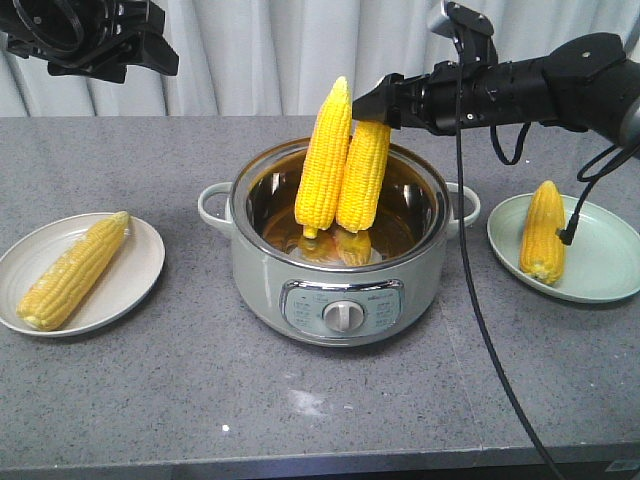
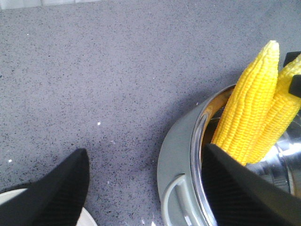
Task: Distribute corn equally
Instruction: 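Raise the left gripper and move the right gripper over a cob in the pot, then grasp a corn cob with the right gripper and lift it high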
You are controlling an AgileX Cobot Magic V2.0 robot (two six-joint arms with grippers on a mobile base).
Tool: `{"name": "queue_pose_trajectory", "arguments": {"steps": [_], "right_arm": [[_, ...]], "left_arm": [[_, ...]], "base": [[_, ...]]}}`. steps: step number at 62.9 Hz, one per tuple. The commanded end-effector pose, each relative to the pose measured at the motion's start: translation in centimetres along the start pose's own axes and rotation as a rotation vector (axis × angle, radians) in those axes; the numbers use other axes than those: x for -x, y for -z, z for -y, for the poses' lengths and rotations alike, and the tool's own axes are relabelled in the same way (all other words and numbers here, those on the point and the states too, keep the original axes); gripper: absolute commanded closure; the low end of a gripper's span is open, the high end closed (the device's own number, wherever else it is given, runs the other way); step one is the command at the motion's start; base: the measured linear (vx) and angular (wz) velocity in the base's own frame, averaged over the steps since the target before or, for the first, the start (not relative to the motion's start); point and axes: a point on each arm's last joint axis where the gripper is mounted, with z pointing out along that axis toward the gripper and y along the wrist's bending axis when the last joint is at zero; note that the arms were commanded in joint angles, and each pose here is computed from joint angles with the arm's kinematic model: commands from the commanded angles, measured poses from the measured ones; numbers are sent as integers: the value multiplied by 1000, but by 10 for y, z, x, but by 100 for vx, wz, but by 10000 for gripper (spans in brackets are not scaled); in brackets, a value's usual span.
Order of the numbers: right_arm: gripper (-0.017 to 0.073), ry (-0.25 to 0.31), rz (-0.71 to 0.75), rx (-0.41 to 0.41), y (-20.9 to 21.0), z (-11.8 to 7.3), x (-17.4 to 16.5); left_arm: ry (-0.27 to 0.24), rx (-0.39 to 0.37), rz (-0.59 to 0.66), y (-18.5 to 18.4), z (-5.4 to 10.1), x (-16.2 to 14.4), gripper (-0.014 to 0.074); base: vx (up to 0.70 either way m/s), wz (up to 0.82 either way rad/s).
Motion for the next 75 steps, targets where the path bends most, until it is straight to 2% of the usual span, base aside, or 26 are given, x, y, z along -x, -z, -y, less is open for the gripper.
{"name": "queue_pose_trajectory", "arguments": {"steps": [1,2,3,17,28,42,60,68,75], "right_arm": [[-36,55,88,33,22,-21,24],[-34,59,84,37,22,-21,24],[161,63,70,50,22,-22,22],[424,105,67,52,22,-23,22],[572,134,71,54,24,-24,23],[568,226,148,11,43,-36,38],[566,257,244,-59,62,-44,53],[566,272,301,-91,77,-51,63],[566,302,383,-128,101,-65,75]], "left_arm": [[-19,-34,122,33,16,10,99],[-19,-34,122,33,16,10,98],[-19,-36,96,32,16,8,98],[-19,-37,91,32,16,7,98],[-19,-37,91,32,16,7,98],[-19,-37,90,32,16,7,98],[-12,-51,66,29,16,5,98],[0,-93,84,28,19,7,98],[7,-183,141,30,27,12,98]], "base": [[0,0],[0,0],[0,0],[0,0],[0,0],[0,0],[0,0],[0,0],[0,0]]}}
